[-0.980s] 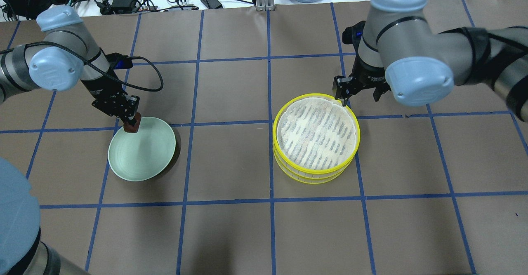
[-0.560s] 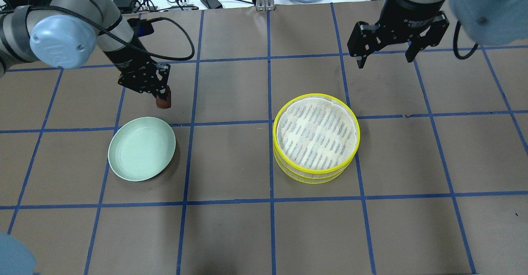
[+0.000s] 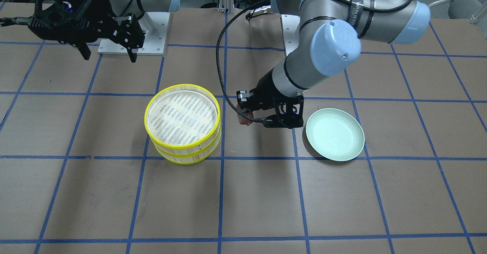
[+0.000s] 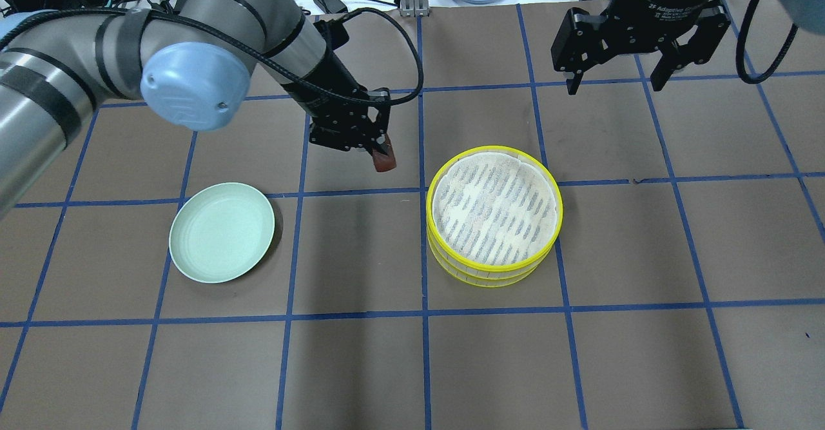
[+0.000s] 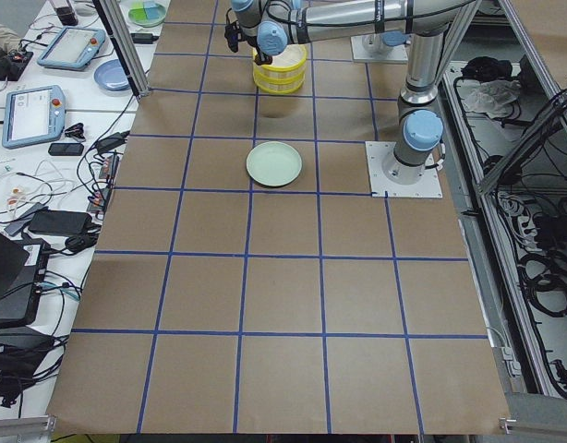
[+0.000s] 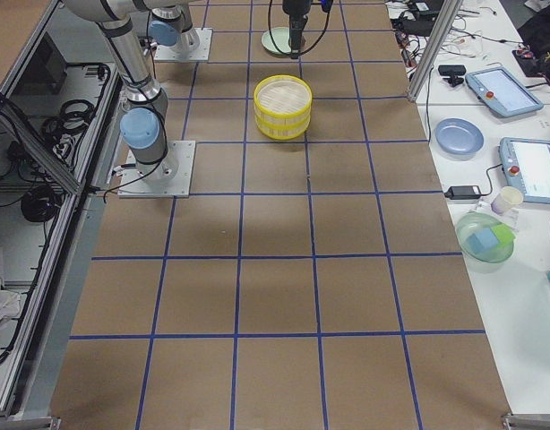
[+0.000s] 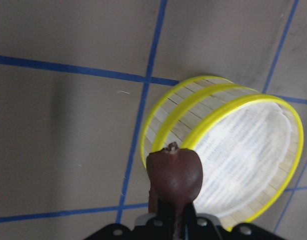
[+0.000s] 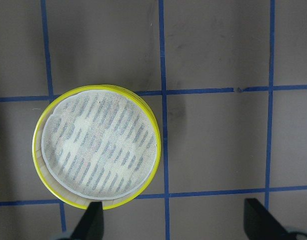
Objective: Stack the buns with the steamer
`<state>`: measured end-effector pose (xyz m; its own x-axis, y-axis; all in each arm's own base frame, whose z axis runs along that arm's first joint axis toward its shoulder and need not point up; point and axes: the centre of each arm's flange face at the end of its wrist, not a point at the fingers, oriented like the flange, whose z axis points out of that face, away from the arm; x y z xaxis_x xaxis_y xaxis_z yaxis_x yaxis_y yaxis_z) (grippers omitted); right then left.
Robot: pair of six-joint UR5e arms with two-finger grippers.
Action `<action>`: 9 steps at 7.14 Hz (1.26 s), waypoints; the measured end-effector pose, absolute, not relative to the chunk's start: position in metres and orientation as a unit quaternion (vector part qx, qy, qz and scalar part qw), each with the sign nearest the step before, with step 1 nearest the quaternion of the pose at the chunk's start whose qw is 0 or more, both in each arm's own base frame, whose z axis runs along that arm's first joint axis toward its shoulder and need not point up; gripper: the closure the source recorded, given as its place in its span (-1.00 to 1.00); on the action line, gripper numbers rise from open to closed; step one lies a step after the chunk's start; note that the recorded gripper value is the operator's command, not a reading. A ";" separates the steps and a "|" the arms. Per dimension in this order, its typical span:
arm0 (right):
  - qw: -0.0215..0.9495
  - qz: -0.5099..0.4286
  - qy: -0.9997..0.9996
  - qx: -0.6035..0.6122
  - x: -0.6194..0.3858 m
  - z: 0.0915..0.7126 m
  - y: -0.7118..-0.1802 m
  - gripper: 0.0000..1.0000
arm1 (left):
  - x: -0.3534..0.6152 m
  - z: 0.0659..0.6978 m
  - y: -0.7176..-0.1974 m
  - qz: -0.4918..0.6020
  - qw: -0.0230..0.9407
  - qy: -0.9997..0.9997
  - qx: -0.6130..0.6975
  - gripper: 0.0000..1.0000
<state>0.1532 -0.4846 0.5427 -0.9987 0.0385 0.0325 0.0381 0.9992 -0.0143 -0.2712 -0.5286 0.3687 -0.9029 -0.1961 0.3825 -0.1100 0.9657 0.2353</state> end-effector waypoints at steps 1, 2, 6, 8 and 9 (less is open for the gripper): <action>0.016 0.007 -1.000 -0.023 0.154 0.543 -0.484 -1.00 | -0.300 0.356 -0.516 -0.113 0.213 -0.968 0.066 1.00; 0.016 0.007 -1.000 -0.024 0.154 0.543 -0.483 -1.00 | -0.322 0.343 -0.504 -0.118 0.221 -0.966 0.057 1.00; 0.017 -0.002 -1.000 -0.025 0.153 0.533 -0.481 -1.00 | -0.343 0.314 -0.496 -0.132 0.241 -0.960 0.059 -0.99; 0.018 -0.003 -1.000 -0.025 0.153 0.532 -0.481 -1.00 | -0.344 0.311 -0.497 -0.138 0.238 -0.958 0.080 -1.00; 0.018 -0.003 -1.000 -0.025 0.153 0.532 -0.481 -1.00 | -0.344 0.312 -0.498 -0.138 0.237 -0.958 0.083 -1.00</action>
